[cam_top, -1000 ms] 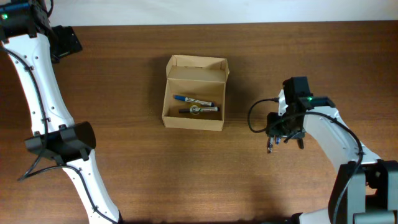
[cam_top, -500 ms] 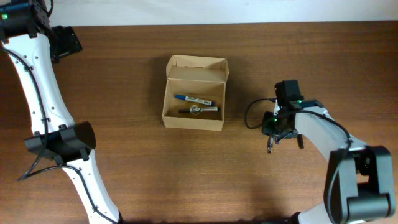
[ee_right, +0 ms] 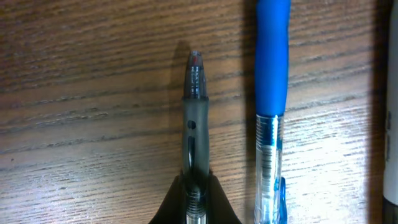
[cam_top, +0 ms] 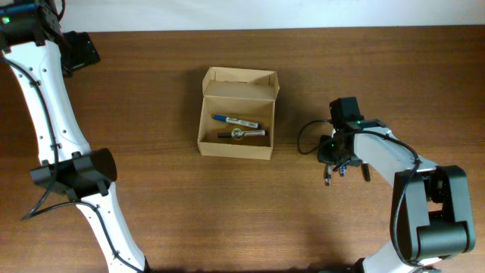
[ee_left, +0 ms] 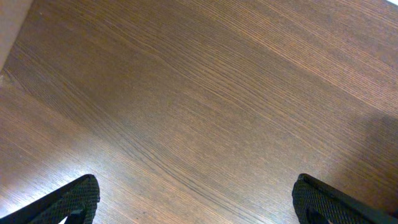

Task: Pack container
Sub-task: 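Move the right gripper down over the blue and clear pens, then grasp the clear pen and lower it into the box with the right gripper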

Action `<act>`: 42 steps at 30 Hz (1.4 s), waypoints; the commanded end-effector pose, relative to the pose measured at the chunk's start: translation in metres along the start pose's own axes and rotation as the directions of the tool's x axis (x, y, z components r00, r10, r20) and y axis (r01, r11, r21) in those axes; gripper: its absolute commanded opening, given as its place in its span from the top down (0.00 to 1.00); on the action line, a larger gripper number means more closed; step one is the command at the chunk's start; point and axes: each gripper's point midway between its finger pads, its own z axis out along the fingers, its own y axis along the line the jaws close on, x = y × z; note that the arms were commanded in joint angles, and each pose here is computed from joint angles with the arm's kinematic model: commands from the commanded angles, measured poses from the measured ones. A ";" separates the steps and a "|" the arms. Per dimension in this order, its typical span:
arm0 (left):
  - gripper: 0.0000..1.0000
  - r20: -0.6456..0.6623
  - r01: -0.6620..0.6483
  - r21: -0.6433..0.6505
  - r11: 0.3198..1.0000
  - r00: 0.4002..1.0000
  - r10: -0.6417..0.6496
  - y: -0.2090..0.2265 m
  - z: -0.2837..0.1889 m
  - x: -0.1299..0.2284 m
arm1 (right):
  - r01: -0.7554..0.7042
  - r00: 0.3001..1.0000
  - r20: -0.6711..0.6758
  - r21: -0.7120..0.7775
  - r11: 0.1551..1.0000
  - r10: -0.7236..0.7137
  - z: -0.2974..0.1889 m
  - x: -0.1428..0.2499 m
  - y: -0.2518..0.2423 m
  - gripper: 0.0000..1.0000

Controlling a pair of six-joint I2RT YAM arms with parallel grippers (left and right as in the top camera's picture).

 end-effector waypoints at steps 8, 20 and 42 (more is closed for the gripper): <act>0.00 0.026 -0.003 -0.003 1.000 1.000 0.003 0.005 -0.013 -0.002 | 0.284 0.932 0.273 -0.144 0.948 -0.238 -0.111 -0.080 0.056 0.96; 0.00 0.026 -0.003 -0.003 1.000 1.000 0.003 0.005 -0.013 -0.002 | 0.966 -0.038 0.509 0.238 0.098 -0.860 -0.245 -0.051 0.217 0.96; 0.00 0.026 -0.003 -0.003 1.000 1.000 0.003 0.005 -0.013 -0.002 | 0.996 0.011 0.337 -0.083 -0.018 -0.941 -0.039 -0.014 0.272 0.96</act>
